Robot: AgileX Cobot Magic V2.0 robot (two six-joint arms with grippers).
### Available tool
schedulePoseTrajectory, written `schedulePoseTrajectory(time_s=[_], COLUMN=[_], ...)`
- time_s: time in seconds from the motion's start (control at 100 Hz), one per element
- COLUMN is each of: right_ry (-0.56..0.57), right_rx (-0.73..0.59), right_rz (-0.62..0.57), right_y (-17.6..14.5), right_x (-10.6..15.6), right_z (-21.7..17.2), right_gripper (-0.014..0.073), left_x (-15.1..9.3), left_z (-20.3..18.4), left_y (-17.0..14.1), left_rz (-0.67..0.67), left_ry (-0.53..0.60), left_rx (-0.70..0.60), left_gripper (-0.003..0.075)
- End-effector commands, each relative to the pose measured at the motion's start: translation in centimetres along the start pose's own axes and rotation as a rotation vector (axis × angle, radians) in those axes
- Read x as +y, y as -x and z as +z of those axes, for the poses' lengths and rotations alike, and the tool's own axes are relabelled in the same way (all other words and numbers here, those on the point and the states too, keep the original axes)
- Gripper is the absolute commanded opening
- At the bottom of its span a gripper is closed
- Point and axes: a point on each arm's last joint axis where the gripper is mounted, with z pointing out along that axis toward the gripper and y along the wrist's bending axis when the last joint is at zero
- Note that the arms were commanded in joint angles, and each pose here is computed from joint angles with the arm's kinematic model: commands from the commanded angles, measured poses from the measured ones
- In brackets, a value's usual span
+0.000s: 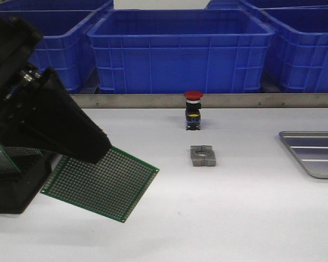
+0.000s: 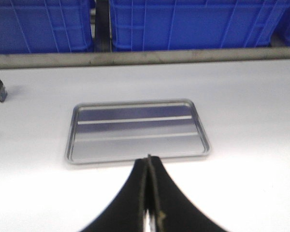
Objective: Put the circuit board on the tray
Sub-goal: 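Grasp the board edge with the left gripper and lift it out, then bring the right gripper to the held board and grasp its edge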
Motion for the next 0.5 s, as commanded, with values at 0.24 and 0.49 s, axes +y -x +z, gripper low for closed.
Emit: schedulePoseTrajectory(time_s=[0.24, 0.49], right_ry=[0.096, 0.402], right_rx=[0.154, 0.22], right_rz=[0.141, 0.086], right_y=[4.3, 5.0], right_x=[1.3, 4.8], right_z=[2.5, 3.8], right_gripper=[0.023, 0.0442], left_x=[-0.1, -0.1], left_z=[-0.8, -0.8], left_y=[1.4, 1.4], left_rz=[-0.015, -0.015], left_ry=[0.014, 0.014], left_rx=[-0.07, -0.07], left_gripper=[-0.002, -0.002])
